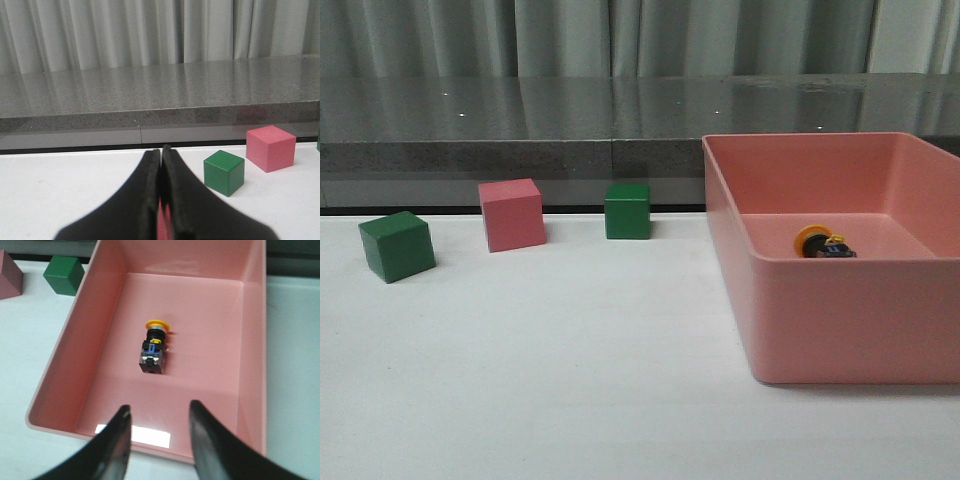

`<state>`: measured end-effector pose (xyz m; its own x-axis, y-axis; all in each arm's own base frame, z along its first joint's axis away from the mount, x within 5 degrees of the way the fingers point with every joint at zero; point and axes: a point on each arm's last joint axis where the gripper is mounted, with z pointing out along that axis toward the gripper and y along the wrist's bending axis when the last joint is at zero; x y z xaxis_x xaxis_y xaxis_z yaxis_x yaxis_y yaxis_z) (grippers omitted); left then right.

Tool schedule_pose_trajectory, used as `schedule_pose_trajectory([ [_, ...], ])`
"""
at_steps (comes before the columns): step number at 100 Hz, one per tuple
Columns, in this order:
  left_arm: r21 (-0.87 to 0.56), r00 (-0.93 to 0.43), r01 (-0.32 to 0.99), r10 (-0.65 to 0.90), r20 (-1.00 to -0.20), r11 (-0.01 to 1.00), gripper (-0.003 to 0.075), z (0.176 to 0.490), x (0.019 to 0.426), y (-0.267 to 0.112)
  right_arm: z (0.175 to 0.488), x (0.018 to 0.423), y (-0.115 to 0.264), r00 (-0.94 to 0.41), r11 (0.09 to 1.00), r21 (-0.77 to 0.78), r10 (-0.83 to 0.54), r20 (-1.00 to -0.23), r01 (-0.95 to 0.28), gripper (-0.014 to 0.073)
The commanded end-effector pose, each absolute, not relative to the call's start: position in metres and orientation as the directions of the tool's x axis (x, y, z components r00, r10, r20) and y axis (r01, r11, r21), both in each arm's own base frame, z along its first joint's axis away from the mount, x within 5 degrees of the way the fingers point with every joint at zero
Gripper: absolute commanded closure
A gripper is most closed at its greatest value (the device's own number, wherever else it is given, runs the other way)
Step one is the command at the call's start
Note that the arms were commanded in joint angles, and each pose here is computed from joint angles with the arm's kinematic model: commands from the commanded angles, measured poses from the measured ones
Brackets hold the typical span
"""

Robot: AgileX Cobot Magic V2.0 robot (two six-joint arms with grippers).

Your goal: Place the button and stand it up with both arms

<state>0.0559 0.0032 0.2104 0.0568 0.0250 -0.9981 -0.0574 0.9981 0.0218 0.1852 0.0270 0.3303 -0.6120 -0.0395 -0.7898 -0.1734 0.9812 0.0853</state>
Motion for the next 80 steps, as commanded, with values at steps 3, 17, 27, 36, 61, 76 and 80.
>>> schedule_pose_trajectory([
  [3,0.002,0.141,-0.051,0.009,-0.99,0.999,0.0739,0.209,0.054,0.003,0.348,0.208,0.034,-0.532,0.977,0.07,-0.05,-0.845,-0.204,0.0076],
  [17,0.002,0.141,-0.051,0.009,-0.99,0.999,0.0739,0.209,0.054,0.003,0.342,0.243,0.043,-0.576,0.973,0.079,-0.064,-0.815,-0.219,0.0097],
  [27,0.002,0.141,-0.051,0.009,-0.99,0.999,0.0739,0.209,0.054,0.003,0.33,0.272,0.049,-0.615,0.972,0.074,-0.083,-0.784,-0.225,0.0105],
  [36,0.002,0.141,-0.051,0.009,-0.99,0.999,0.0739,0.209,0.054,0.003,0.314,0.299,0.052,-0.655,0.97,0.06,-0.114,-0.747,-0.237,0.0105],
  [61,0.002,0.141,-0.051,0.009,-0.99,0.999,0.0739,0.209,0.054,0.003,0.267,0.349,0.059,-0.749,0.97,0.071,-0.13,-0.65,-0.23,0.0105],
  [76,0.002,0.141,-0.051,0.009,-0.99,0.999,0.0739,0.209,0.054,0.003,0.248,0.364,0.061,-0.768,0.972,0.072,-0.13,-0.627,-0.224,0.0105],
  [80,0.002,0.141,-0.051,0.009,-0.99,0.999,0.0739,0.209,0.054,0.003,0.243,0.367,0.062,-0.774,0.972,0.073,-0.131,-0.619,-0.223,0.0105],
])
